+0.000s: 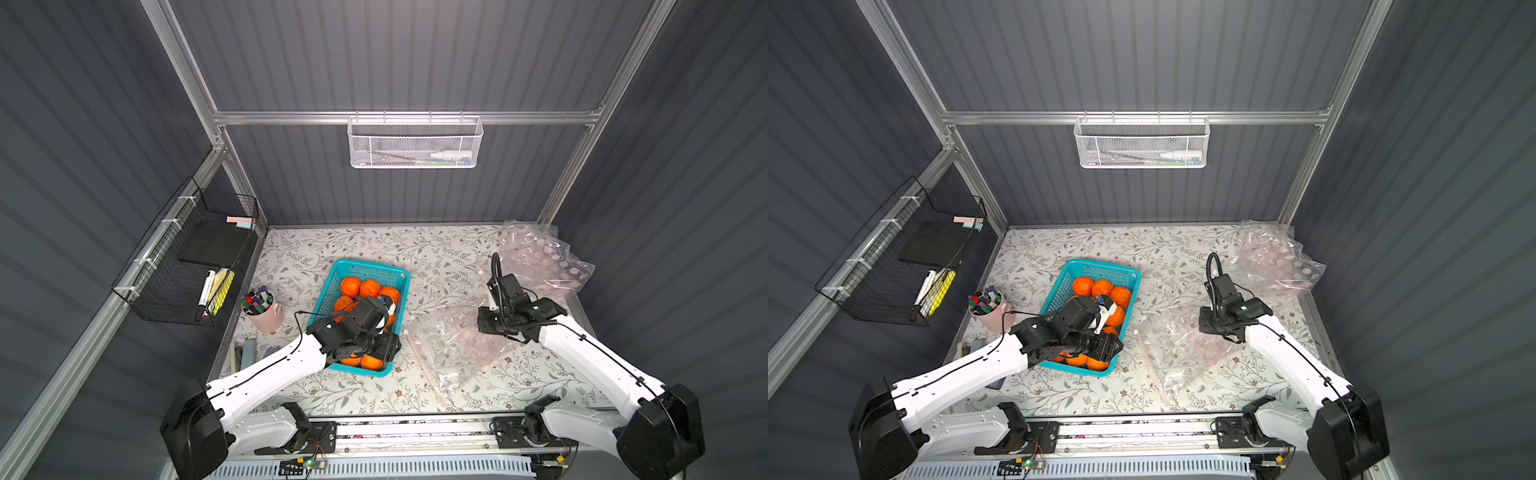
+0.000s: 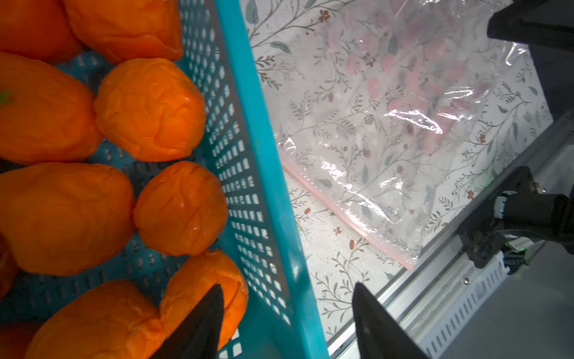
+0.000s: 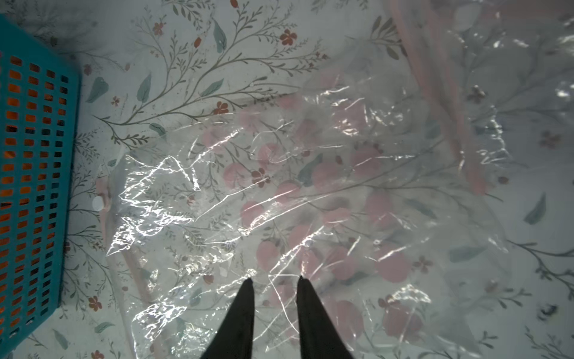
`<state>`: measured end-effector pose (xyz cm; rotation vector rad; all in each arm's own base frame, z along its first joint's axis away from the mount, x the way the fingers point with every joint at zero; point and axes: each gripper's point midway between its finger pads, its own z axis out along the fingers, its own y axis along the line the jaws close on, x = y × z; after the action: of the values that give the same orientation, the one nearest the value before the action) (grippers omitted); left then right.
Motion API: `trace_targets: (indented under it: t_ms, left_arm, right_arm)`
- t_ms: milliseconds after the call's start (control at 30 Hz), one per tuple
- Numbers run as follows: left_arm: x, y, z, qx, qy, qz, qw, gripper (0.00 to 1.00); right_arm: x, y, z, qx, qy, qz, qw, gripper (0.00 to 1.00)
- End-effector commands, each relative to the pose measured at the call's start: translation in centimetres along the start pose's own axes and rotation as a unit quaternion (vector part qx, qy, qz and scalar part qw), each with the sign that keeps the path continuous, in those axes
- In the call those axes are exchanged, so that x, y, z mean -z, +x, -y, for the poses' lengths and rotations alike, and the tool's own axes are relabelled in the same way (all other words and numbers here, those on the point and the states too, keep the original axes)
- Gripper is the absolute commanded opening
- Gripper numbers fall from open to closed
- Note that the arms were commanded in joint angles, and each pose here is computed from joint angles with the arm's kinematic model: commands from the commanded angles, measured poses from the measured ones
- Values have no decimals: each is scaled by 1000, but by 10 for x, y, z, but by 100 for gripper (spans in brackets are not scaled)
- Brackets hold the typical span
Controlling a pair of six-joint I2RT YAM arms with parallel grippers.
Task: Open the zip-top bag and take out the orange
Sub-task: Place the orange in the basket, then adjust the basket at the center of the board.
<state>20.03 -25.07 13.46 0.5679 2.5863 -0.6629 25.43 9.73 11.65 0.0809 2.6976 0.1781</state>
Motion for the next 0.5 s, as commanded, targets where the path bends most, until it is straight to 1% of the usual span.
trace_targets:
  t_ms: [0,100,267,367,467]
  left_arm:
    - [-16,6,15,-14,52,-14,998,65]
    - [-23,0,24,-16,78,-4,997,65]
    - [-39,-14,35,-13,103,-1,995,64]
    - [-46,-24,49,-19,136,9,990,65]
    - [-54,-32,61,-25,165,8,986,64]
  right_arm:
    - [0,13,17,-4,35,-9,999,29]
    - [-3,16,16,-8,28,-11,1000,29]
    - [-6,19,14,-17,20,-20,999,29]
    - [-8,21,14,-20,18,-20,999,29]
    - [-8,20,14,-23,15,-16,1000,29]
